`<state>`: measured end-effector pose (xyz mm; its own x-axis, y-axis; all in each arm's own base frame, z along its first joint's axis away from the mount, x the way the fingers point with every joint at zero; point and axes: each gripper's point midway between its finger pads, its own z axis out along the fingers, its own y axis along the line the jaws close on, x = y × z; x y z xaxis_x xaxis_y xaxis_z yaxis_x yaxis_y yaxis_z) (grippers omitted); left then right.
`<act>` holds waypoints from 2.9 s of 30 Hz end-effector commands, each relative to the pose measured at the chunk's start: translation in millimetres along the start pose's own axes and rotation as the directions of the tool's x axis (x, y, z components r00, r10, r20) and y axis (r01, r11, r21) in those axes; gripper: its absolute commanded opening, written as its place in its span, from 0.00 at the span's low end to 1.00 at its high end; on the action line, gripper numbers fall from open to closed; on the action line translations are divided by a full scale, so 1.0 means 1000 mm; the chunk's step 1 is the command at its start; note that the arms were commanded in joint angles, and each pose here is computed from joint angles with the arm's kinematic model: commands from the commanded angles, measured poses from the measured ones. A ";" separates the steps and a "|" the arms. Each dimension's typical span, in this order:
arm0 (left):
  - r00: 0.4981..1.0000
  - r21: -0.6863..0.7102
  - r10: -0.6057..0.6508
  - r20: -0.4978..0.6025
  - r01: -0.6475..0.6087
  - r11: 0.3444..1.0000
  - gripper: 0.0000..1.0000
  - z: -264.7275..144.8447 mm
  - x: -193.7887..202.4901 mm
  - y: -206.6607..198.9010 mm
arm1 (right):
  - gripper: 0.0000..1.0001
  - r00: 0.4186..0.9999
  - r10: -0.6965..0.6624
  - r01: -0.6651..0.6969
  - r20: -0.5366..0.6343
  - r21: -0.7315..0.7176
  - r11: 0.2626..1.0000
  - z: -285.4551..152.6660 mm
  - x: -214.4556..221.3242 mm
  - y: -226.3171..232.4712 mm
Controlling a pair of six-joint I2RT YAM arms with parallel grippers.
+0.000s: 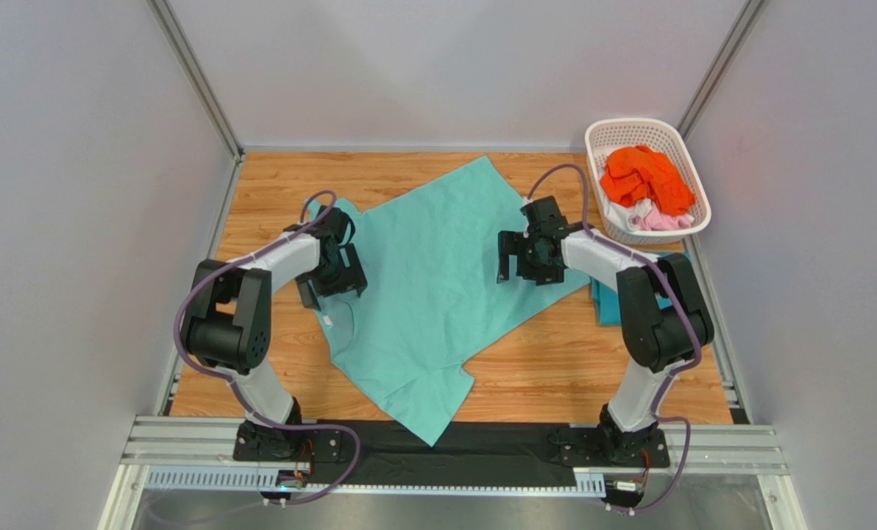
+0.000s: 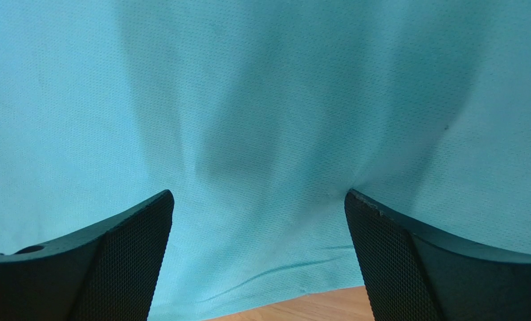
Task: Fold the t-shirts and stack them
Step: Flatten the tshirt out, then fold the tshirt
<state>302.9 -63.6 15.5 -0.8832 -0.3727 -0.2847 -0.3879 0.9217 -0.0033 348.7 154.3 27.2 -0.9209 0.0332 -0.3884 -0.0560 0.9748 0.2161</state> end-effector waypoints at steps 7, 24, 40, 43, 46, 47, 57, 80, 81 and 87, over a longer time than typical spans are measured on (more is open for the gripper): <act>1.000 -0.020 0.005 0.005 -0.005 1.000 1.00 0.010 -0.047 -0.006 | 1.00 0.993 0.088 -0.093 -0.075 -0.068 0.993 -0.001 0.065 0.004; 0.999 0.031 -0.026 0.026 0.026 0.999 1.00 -0.026 -0.053 -0.010 | 1.00 0.954 0.159 -0.125 0.252 -0.149 0.981 -0.114 0.108 0.022; 1.000 0.175 -0.009 0.010 0.007 0.985 1.00 -0.043 -0.030 -0.034 | 1.00 0.913 0.091 -0.105 0.398 0.015 0.994 -0.127 0.043 0.002; 1.000 0.154 -0.003 -0.019 0.006 0.988 1.00 -0.028 -0.022 -0.031 | 1.00 0.942 0.091 -0.109 0.322 0.038 0.993 -0.105 0.039 -0.001; 0.999 0.119 0.007 -0.040 -0.002 0.993 1.00 -0.016 -0.024 -0.032 | 1.00 0.960 0.083 -0.099 0.268 0.046 0.994 -0.083 0.032 0.001; 0.999 0.115 0.013 -0.048 -0.008 0.993 1.00 -0.012 -0.024 -0.032 | 1.00 0.966 0.078 -0.093 0.247 0.049 0.994 -0.076 0.031 0.001; 0.996 0.011 0.004 -0.094 -0.003 1.000 1.00 0.017 -0.048 -0.025 | 1.00 0.989 0.093 -0.101 0.113 0.064 0.993 -0.019 0.013 -0.001; 0.999 0.087 -0.032 0.014 0.031 0.996 1.00 -0.025 -0.146 -0.057 | 1.00 0.990 0.061 -0.064 0.126 0.019 0.998 -0.017 -0.067 0.005; 0.999 0.108 -0.040 0.022 0.038 0.993 1.00 -0.037 -0.145 -0.057 | 1.00 0.987 0.059 -0.062 0.148 0.018 0.998 -0.026 -0.069 0.005; 0.996 0.179 -0.082 0.027 0.076 0.981 1.00 -0.082 -0.073 -0.033 | 1.00 0.954 0.113 -0.099 0.279 -0.065 0.993 -0.094 -0.039 0.011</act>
<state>396.6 -65.2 82.8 -0.8631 -0.4203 -0.2800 -0.4060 0.9072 -0.1104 366.5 144.1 87.6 -0.8445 0.1514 -0.5137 0.0226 0.9684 0.2484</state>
